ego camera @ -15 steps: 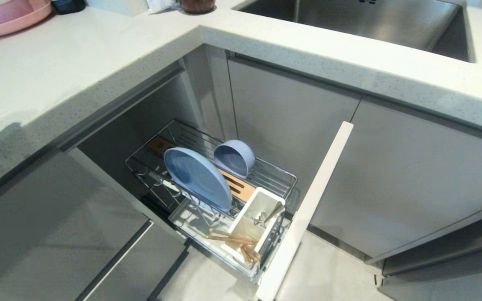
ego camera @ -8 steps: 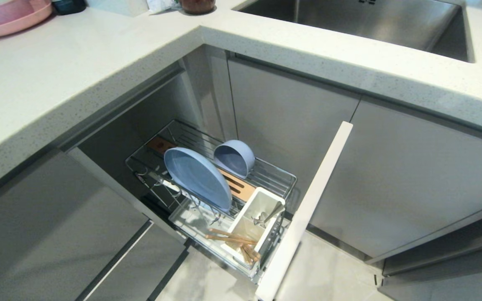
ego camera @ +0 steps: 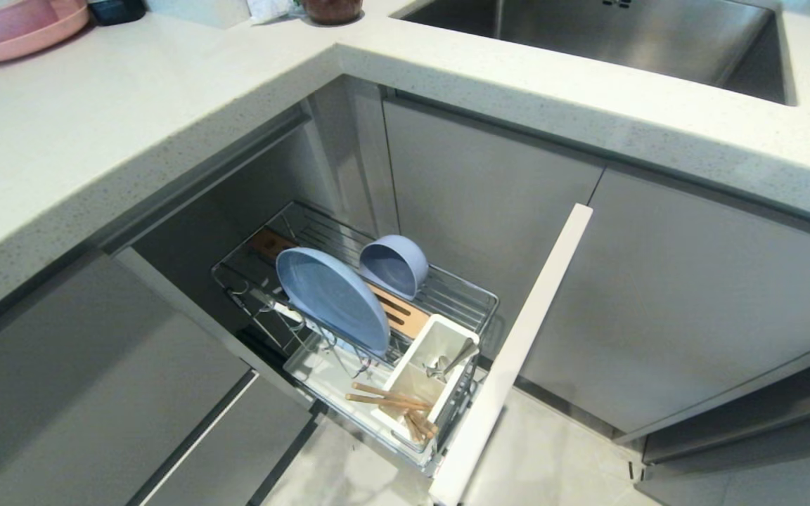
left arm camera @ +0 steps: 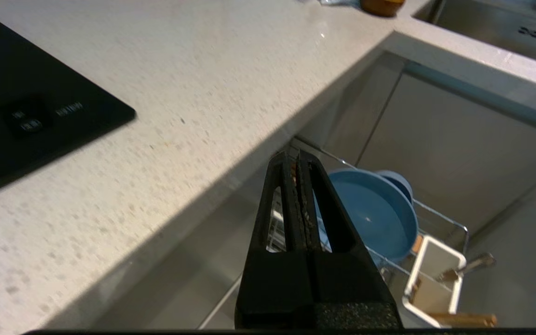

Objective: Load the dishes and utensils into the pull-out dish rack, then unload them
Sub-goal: Take the plate out of the cupboard

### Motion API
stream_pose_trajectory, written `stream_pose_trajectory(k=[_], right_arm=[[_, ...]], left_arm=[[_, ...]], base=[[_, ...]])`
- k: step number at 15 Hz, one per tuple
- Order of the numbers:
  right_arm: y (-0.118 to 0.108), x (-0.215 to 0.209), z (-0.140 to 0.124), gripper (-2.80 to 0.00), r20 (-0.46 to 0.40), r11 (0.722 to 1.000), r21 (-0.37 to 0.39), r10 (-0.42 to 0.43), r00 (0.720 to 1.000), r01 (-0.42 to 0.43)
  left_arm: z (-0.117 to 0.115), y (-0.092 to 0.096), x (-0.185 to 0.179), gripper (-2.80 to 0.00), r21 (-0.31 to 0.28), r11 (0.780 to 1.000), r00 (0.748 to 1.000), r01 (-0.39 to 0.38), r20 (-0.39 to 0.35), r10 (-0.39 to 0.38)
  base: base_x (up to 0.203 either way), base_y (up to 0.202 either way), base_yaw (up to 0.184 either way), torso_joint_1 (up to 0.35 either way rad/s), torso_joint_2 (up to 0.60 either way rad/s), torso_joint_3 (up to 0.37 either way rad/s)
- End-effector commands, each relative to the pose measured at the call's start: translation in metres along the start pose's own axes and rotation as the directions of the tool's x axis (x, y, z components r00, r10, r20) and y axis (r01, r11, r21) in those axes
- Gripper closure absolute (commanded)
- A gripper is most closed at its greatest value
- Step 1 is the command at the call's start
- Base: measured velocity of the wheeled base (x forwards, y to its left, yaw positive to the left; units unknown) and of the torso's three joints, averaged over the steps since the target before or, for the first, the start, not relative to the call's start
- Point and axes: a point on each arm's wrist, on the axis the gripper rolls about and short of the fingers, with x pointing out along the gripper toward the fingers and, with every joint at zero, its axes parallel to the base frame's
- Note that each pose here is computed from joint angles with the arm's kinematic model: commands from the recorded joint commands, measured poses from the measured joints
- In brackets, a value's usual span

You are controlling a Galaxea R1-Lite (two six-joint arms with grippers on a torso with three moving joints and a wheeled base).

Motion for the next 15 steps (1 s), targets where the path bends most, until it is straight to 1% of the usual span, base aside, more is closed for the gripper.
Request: stream_pose_trajectory(k=[1, 3, 4, 5, 7, 10, 11, 12, 13, 14, 15], right_arm=[[0.000, 0.000, 0.000, 0.00, 0.001, 1.000, 0.000, 0.000, 1.000, 0.000], [0.000, 0.000, 0.000, 0.00, 0.003, 1.000, 0.000, 0.000, 1.000, 0.000], [0.000, 0.000, 0.000, 0.00, 0.002, 1.000, 0.000, 0.000, 1.000, 0.000], [0.000, 0.000, 0.000, 0.00, 0.003, 1.000, 0.000, 0.000, 1.000, 0.000], [0.000, 0.000, 0.000, 0.00, 0.003, 1.000, 0.000, 0.000, 1.000, 0.000], [0.000, 0.000, 0.000, 0.00, 0.003, 1.000, 0.000, 0.000, 1.000, 0.000], [0.000, 0.000, 0.000, 0.00, 0.003, 1.000, 0.000, 0.000, 1.000, 0.000], [0.000, 0.000, 0.000, 0.00, 0.003, 1.000, 0.000, 0.000, 1.000, 0.000], [0.000, 0.000, 0.000, 0.00, 0.003, 1.000, 0.000, 0.000, 1.000, 0.000], [0.000, 0.000, 0.000, 0.00, 0.003, 1.000, 0.000, 0.000, 1.000, 0.000], [0.000, 0.000, 0.000, 0.00, 0.003, 1.000, 0.000, 0.000, 1.000, 0.000]], left_arm=[[-0.015, -0.003, -0.016, 0.00, 0.007, 0.999, 0.999, 0.037, -0.002, -0.037], [-0.044, -0.001, -0.030, 0.00, 0.013, 0.999, 0.998, 0.051, -0.024, -0.050], [-0.061, 0.001, -0.037, 0.00, 0.031, 0.998, 0.998, 0.054, -0.022, -0.053], [-0.080, 0.003, -0.036, 0.00, 0.056, 0.997, 0.998, 0.050, -0.040, -0.048], [-0.104, 0.004, -0.022, 0.00, 0.062, 0.997, 0.999, 0.039, -0.015, -0.038], [-0.152, 0.008, -0.005, 0.00, 0.147, 0.989, 0.999, 0.018, 0.024, -0.022], [-0.164, 0.009, -0.003, 0.00, 0.161, 0.987, 1.000, 0.009, 0.024, -0.013], [-0.170, 0.010, -0.003, 0.00, 0.163, 0.987, 1.000, 0.000, -0.011, 0.002], [-0.177, 0.011, -0.003, 0.00, 0.164, 0.987, 0.996, 0.000, -0.083, 0.014], [-0.185, 0.011, -0.004, 0.00, 0.156, 0.988, 0.987, 0.018, -0.162, 0.008], [-0.191, 0.011, -0.006, 0.00, 0.137, 0.989, 0.974, 0.060, -0.225, -0.028]], base=[[0.000, 0.000, 0.000, 0.000, 0.00, 0.000], [0.000, 0.000, 0.000, 0.000, 0.00, 0.000], [0.000, 0.000, 0.000, 0.000, 0.00, 0.000], [0.000, 0.000, 0.000, 0.000, 0.00, 0.000], [0.000, 0.000, 0.000, 0.000, 0.00, 0.000], [0.000, 0.000, 0.000, 0.000, 0.00, 0.000], [0.000, 0.000, 0.000, 0.000, 0.00, 0.000], [0.000, 0.000, 0.000, 0.000, 0.00, 0.000], [0.000, 0.000, 0.000, 0.000, 0.00, 0.000], [0.000, 0.000, 0.000, 0.000, 0.00, 0.000], [0.000, 0.000, 0.000, 0.000, 0.00, 0.000]])
